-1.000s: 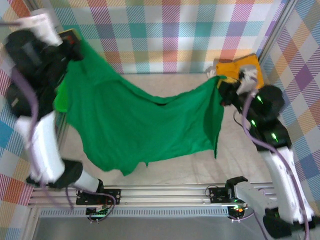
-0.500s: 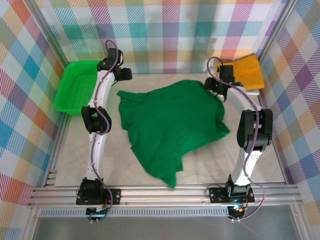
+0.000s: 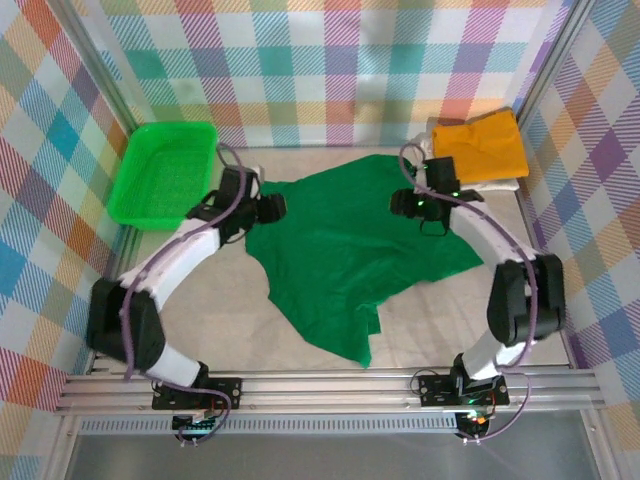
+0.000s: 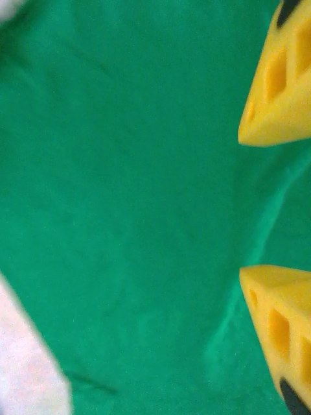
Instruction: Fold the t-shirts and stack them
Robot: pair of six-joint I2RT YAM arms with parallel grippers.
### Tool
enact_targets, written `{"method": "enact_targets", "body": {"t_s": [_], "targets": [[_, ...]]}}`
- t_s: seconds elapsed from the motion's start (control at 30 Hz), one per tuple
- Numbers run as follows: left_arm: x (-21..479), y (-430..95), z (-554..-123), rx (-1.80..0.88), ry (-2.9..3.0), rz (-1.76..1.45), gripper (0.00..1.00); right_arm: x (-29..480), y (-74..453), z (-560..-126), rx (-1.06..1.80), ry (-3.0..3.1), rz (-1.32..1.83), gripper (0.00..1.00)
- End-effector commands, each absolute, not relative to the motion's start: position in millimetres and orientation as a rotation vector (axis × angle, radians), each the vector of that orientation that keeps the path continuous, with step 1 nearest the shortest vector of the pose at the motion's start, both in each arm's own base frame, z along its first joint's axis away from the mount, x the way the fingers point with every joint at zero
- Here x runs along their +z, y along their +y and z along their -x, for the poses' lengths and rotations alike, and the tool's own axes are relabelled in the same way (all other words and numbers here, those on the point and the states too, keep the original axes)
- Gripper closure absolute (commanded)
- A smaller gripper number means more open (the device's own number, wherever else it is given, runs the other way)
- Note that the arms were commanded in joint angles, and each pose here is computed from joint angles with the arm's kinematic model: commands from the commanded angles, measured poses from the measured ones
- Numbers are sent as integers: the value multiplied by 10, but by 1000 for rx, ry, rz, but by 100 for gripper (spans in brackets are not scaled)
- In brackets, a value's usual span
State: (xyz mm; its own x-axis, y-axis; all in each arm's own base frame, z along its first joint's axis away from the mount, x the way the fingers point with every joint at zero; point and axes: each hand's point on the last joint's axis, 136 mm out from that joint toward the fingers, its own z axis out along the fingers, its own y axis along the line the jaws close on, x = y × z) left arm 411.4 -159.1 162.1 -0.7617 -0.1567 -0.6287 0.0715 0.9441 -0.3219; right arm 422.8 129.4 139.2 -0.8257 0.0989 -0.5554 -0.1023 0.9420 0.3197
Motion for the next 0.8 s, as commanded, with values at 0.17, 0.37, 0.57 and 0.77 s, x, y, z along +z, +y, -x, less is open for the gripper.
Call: {"method": "enact_targets", "body": {"t_s": [0.17,0.37,0.57,0.77], "targets": [[1274,-1892,-4770,-504,2465,121,38,716,1820,-4163,536,2638,54,66],[705,-1929,-4596,-530,2532,309,46,352,1837,-3926,551,2716,-26,66],[173,-1547,-4323,-441,2626,500,48,237,2278,-3430,663,2795,78,67],[33,-1261,-4545,-310,2666,537,51,171,2821,-2776,857,2896,187,68]]}}
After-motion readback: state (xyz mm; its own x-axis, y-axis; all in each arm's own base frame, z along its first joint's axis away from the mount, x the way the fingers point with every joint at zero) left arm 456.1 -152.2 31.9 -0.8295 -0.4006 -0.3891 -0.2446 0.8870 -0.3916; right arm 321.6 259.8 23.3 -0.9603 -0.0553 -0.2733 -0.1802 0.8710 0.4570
